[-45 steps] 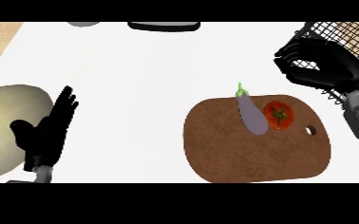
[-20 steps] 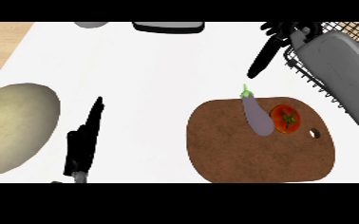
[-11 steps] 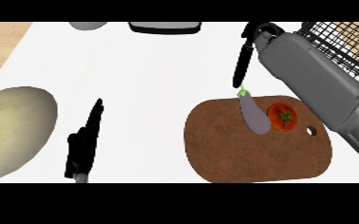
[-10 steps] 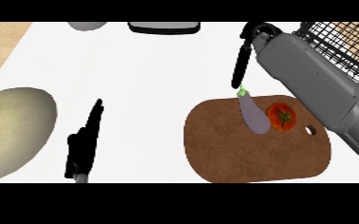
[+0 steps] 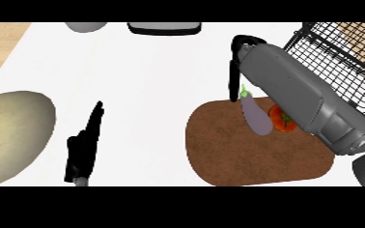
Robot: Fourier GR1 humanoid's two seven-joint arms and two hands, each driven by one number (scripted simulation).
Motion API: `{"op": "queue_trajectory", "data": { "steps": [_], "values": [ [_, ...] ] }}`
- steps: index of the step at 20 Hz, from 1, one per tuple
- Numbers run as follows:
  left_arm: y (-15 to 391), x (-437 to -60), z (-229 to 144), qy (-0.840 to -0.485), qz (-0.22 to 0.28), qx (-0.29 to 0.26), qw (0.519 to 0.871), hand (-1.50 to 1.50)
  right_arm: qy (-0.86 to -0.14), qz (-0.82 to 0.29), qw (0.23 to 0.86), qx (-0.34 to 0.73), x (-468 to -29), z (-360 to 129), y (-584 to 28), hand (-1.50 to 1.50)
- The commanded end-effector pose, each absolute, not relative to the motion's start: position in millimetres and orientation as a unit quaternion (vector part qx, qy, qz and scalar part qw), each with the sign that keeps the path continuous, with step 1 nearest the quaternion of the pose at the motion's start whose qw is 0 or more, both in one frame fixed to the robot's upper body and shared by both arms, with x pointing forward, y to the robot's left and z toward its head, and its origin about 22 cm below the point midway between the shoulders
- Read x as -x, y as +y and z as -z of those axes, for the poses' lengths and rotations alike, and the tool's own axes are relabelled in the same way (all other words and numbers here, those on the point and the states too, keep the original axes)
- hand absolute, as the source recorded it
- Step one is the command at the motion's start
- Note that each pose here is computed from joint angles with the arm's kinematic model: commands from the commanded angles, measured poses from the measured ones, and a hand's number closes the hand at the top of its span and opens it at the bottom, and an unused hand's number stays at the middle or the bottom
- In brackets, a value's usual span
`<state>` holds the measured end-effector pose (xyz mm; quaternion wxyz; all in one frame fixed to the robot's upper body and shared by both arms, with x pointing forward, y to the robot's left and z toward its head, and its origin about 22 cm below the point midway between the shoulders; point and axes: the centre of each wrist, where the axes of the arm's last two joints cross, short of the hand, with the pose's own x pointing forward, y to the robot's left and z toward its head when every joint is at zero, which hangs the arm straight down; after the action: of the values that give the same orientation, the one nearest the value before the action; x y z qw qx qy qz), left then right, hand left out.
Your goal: Pick the eggplant from the cutting board and place it in the tiered basket
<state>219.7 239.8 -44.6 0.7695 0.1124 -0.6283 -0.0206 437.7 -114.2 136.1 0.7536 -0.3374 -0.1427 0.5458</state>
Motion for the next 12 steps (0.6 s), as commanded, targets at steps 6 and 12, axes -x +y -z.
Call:
{"op": "queue_trajectory", "data": {
  "steps": [6,12],
  "values": [
    [238.5,-218.6,52.6,-0.608,0.012,-0.112,0.786,0.00,-0.017,-0.569,0.742,0.353,-438.6,-114.9,-84.8,-1.50],
    [247.6,-211.3,50.9,-0.599,0.019,-0.116,0.792,0.00,0.031,-0.589,0.730,0.346,-438.8,-101.8,-74.2,-1.50]
  ]
}}
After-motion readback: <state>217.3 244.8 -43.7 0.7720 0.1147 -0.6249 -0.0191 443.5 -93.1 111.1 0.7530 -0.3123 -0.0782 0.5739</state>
